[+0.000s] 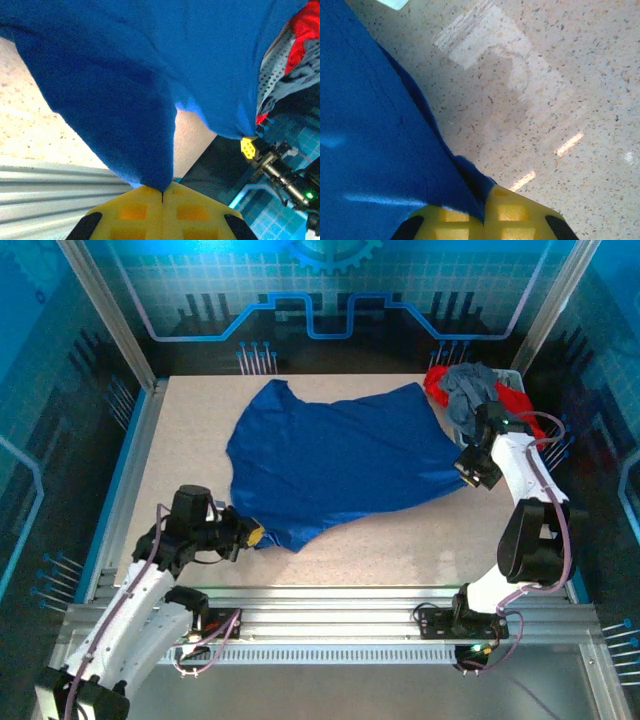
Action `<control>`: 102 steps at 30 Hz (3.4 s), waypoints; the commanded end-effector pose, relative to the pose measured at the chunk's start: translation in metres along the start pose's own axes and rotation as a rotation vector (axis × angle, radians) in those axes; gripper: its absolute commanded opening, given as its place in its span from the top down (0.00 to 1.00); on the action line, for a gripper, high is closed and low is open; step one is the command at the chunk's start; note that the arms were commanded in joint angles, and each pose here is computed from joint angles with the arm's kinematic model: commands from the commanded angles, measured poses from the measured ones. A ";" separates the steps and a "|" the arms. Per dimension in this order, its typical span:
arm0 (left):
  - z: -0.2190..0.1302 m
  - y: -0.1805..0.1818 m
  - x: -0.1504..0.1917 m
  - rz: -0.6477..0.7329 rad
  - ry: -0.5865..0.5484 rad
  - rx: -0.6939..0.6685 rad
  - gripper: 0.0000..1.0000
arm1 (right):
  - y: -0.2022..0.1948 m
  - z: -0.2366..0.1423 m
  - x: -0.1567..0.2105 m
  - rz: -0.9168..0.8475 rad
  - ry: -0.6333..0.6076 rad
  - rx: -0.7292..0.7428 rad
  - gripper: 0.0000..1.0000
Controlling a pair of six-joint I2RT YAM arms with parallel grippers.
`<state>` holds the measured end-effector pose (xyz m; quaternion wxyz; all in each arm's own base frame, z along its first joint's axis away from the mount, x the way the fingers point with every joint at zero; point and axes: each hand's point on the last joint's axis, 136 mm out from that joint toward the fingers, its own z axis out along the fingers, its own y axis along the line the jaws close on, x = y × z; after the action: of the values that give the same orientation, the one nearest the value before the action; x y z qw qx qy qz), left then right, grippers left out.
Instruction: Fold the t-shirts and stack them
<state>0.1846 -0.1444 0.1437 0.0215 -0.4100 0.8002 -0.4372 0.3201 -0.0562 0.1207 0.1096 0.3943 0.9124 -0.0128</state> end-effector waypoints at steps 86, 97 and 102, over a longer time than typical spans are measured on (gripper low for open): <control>0.015 -0.008 -0.315 -0.221 -0.416 -0.350 0.84 | 0.232 0.115 0.082 -0.354 0.324 -0.148 0.60; 0.058 -0.093 -0.379 -0.104 -0.430 -0.337 0.81 | 0.264 0.102 0.064 -0.369 0.245 -0.257 0.60; 0.091 -0.080 -0.393 -0.129 -0.362 -0.372 0.81 | 0.280 0.122 0.063 -0.339 0.294 -0.261 0.61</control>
<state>0.5472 0.0445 0.0533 0.1270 -0.5214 0.8138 -0.2229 0.5000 0.1585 0.0279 0.0496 0.2134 0.9664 0.1342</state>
